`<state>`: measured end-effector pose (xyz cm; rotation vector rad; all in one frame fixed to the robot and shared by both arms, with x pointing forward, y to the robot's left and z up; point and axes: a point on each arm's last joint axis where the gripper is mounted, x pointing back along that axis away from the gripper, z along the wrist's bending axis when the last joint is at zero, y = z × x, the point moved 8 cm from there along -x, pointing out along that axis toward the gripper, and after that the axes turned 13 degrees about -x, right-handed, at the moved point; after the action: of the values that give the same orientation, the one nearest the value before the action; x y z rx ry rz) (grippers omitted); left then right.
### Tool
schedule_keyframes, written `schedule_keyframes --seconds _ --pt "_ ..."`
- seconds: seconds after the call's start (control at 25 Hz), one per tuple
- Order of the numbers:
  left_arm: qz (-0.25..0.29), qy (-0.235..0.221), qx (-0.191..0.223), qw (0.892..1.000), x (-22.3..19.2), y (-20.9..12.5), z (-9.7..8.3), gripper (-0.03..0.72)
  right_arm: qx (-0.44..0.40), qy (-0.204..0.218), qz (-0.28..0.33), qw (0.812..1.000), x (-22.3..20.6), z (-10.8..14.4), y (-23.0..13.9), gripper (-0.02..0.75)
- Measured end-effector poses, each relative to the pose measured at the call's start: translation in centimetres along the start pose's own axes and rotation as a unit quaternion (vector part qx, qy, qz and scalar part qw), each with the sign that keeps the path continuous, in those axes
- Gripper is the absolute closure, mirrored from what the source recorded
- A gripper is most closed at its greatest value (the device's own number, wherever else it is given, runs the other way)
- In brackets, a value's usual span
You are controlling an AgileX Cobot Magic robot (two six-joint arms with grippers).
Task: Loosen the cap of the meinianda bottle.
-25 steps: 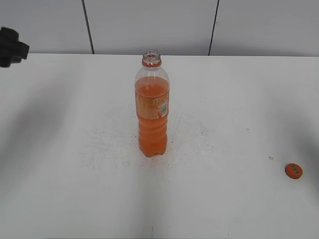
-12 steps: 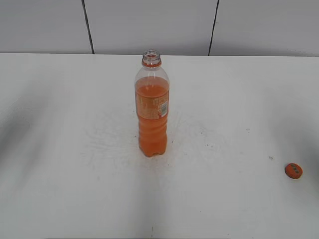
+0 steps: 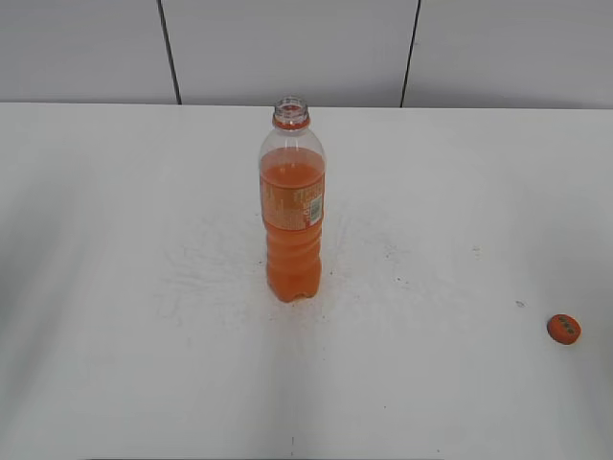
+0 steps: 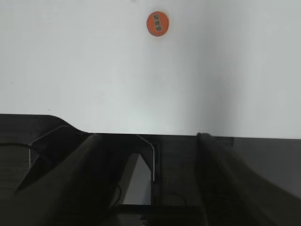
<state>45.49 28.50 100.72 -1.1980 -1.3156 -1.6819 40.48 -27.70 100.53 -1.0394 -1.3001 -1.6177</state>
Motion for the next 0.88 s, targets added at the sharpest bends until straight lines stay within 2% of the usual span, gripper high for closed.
schedule_keyframes --seconds 0.16,0.4,0.52,0.72,0.8,0.88 --pt "-0.06 0.012 -0.001 0.998 2.5 -3.4 -0.6 0.182 0.004 0.013 -0.058 0.998 1.8 -0.4 -2.4 0.275" --pt "-0.176 0.035 -0.004 0.984 5.5 -8.4 -1.6 0.186 0.015 0.017 -0.117 0.993 1.7 -1.5 -6.4 0.275" --pt "-0.237 0.052 -0.022 0.97 6.6 -10.6 -2.0 0.186 0.034 0.021 -0.156 0.987 1.0 -2.1 -8.4 0.275" --pt "-0.348 0.078 -0.036 0.934 8.8 -13.7 -2.7 0.186 0.051 0.035 -0.262 0.963 2.3 -2.4 -9.8 0.275" --pt "-0.357 0.083 -0.047 0.929 8.9 -14.5 -3.0 0.186 0.052 0.04 -0.295 0.953 2.8 -2.4 -10.2 0.275" --pt "-0.349 0.075 -0.064 0.932 8.5 -14.5 -3.3 0.188 0.054 0.04 -0.307 0.949 3.0 -2.5 -10.3 0.275"
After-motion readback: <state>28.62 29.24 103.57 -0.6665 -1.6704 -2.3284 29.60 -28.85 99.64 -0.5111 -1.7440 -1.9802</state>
